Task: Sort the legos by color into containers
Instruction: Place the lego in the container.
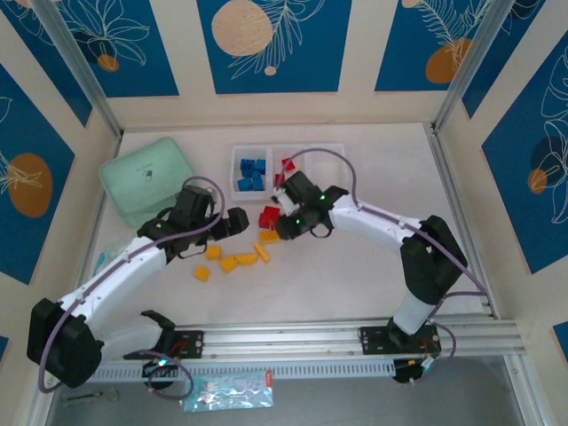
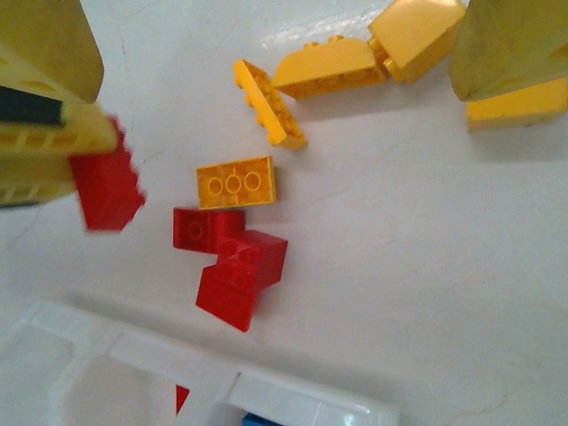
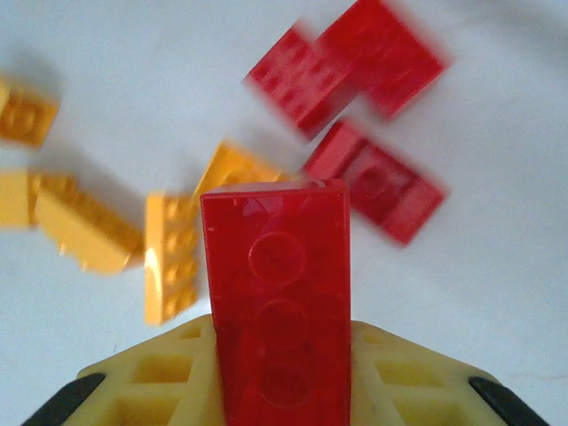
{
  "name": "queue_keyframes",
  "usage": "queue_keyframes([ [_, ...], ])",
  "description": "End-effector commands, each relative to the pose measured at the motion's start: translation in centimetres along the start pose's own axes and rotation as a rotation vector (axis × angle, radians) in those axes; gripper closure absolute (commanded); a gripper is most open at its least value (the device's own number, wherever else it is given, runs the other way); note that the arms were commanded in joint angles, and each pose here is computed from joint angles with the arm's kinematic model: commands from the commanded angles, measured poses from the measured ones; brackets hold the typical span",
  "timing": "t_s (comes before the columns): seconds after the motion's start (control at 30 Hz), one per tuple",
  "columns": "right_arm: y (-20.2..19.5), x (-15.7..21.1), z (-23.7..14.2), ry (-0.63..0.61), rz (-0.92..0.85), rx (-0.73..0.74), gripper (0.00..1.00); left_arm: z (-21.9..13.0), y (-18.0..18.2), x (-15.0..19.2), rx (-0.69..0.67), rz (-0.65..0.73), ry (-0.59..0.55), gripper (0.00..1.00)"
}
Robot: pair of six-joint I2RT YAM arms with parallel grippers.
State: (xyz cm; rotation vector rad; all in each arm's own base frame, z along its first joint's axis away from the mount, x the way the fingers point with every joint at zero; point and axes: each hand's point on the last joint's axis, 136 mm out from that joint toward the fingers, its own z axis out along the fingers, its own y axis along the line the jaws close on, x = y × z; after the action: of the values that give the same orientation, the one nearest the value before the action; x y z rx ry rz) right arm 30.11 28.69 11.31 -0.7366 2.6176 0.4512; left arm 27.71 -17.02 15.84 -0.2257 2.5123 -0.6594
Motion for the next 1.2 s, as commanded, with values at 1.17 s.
queue_keyframes([
  [1.17,-3.9,-7.0,-0.5,-0.082,0.152,0.034,0.33,-0.9,-2.4,-2.4,0.066,0.056,-0.036,0.0],
])
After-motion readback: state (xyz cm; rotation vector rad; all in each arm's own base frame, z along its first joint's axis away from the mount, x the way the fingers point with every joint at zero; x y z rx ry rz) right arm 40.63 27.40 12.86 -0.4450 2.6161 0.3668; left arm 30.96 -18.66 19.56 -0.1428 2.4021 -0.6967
